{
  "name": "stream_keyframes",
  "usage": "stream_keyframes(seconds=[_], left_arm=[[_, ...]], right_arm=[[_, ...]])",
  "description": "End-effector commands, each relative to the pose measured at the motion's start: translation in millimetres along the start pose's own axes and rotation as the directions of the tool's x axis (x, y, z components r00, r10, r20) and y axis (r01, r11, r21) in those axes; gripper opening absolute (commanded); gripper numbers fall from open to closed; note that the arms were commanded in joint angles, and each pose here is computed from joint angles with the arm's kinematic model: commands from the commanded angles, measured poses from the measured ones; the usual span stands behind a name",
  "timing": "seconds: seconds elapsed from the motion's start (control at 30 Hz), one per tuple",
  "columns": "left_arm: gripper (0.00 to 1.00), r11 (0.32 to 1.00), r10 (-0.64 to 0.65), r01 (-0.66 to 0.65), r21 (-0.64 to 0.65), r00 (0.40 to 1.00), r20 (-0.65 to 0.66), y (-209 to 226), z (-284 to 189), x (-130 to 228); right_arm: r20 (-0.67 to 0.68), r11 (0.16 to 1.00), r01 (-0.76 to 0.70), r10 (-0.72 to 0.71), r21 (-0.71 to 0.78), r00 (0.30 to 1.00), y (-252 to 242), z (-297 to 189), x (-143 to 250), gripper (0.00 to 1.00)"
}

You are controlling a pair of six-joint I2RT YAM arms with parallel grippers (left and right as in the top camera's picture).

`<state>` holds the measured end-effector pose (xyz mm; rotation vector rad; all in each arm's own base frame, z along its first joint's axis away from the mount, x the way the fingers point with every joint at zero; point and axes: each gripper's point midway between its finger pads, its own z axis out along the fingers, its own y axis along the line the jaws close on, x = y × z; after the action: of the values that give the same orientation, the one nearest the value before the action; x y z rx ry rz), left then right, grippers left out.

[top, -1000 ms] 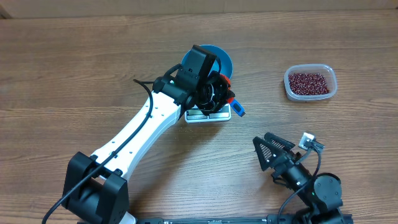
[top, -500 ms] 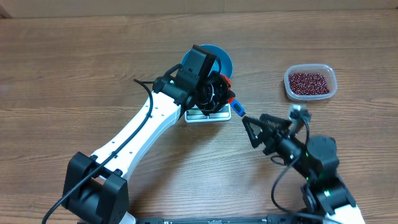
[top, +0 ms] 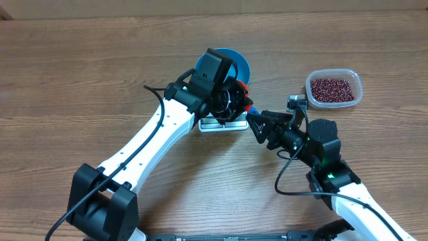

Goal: Scoop item into bowl and weigh 150g on scale
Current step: 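Grasp the cup's blue handle with the right gripper beside the left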

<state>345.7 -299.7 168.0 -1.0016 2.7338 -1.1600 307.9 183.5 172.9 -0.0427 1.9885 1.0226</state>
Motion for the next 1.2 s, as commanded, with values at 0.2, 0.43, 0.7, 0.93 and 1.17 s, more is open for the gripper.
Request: stream_keyframes(seconds=[0.2, 0.43, 0.7, 0.93, 1.17], left_arm=[[0.04, 1.0, 0.001, -0.001, 0.009, 1.0, -0.011, -7, -1, 5], [0.04, 1.0, -0.001, 0.001, 0.006, 1.0, -0.011, -6, -1, 5], [0.04, 1.0, -0.001, 0.001, 0.006, 1.0, -0.011, -6, -1, 5], [0.04, 1.0, -0.001, 0.001, 0.006, 1.0, -0.011, -6, -1, 5], [0.04, 1.0, -0.001, 0.001, 0.005, 1.0, -0.011, -6, -1, 5]], right_arm=[[0.03, 0.997, 0.04, -0.038, -0.07, 0.999, 15, 7, -13, 0.56], [0.036, 0.994, 0.047, -0.043, -0.096, 0.998, 21, 8, -17, 0.49], [0.027, 0.995, 0.034, -0.032, -0.091, 0.999, 20, 13, -18, 0.43], [0.025, 0.996, 0.029, -0.026, -0.09, 0.999, 19, 13, -18, 0.35], [0.015, 0.996, 0.018, -0.017, -0.09, 1.0, 19, 13, -16, 0.29]])
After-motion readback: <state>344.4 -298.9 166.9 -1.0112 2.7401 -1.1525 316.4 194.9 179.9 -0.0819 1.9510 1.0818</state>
